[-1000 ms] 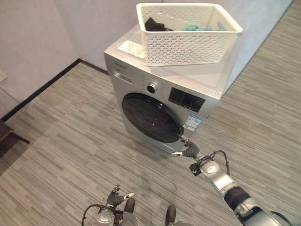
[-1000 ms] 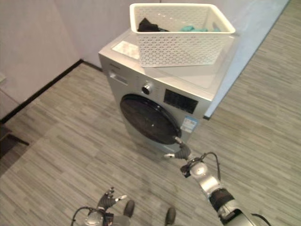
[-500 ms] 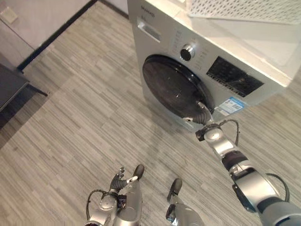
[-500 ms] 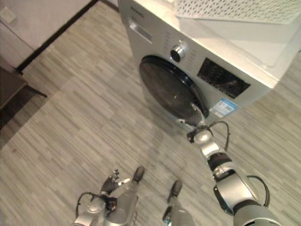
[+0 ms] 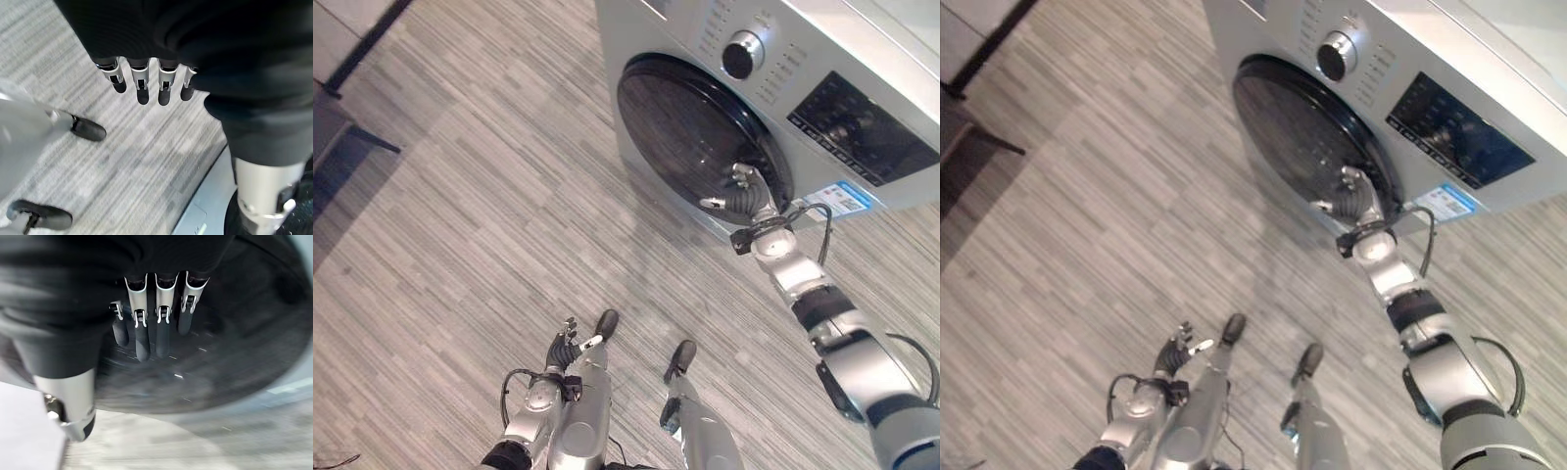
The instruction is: Grab the laundry basket,head to the washer,open it,put in the laundry and shut it.
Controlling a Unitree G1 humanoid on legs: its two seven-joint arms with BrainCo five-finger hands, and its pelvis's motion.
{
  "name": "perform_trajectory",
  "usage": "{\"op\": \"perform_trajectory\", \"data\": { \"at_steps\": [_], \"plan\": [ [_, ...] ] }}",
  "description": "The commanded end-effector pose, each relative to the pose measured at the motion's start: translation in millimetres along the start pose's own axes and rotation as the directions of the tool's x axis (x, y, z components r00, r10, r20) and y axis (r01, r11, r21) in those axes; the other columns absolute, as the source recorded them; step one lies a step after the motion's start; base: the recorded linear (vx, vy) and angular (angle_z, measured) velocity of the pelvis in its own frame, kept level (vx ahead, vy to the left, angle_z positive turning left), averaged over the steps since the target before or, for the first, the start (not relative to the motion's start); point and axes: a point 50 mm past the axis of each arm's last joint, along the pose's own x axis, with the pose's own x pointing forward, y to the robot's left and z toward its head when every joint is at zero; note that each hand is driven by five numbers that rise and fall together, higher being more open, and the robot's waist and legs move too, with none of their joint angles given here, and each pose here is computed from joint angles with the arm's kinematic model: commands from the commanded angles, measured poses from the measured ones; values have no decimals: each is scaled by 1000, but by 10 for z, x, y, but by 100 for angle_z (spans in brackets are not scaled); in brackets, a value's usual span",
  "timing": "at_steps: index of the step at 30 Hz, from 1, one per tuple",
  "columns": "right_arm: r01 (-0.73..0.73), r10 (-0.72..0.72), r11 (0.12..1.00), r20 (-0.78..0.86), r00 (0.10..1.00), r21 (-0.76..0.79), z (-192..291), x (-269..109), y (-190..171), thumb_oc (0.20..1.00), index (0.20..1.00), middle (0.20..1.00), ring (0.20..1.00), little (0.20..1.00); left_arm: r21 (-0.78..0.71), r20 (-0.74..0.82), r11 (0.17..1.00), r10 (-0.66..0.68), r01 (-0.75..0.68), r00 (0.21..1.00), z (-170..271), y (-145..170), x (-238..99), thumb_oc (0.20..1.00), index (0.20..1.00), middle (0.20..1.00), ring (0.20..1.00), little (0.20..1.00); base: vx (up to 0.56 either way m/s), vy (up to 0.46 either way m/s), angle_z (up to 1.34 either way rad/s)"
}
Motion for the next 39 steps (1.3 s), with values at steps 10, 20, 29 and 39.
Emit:
{"op": "perform_trajectory", "data": {
  "at_steps": [10, 20, 29, 39],
  "plan": [
    [233, -233, 972, 12, 972, -39, -234, -348, -469, 1000, 1000, 1000, 1000, 1000, -75, 70, 995, 69, -64, 995, 126, 104, -8, 1000, 1000, 1000, 1000, 1000, 3, -8, -4],
    [290, -289, 957, 74, 954, 3, 135, 58, -360, 1000, 1000, 1000, 1000, 1000, -143, 98, 988, 73, -58, 993, 179, 82, -42, 1000, 1000, 1000, 1000, 1000, 0, 0, 0],
    [318, -326, 943, 75, 943, 100, 321, 195, -263, 1000, 1000, 1000, 1000, 1000, -265, 108, 963, 80, -49, 991, 239, 30, -39, 1000, 1000, 1000, 1000, 1000, 0, -3, 2],
    [191, -211, 961, 79, 974, 202, 508, 262, 108, 900, 900, 900, 900, 900, -293, 105, 955, 72, -38, 992, 270, -25, -11, 1000, 1000, 1000, 1000, 1000, 4, 3, 6]
  ]
}}
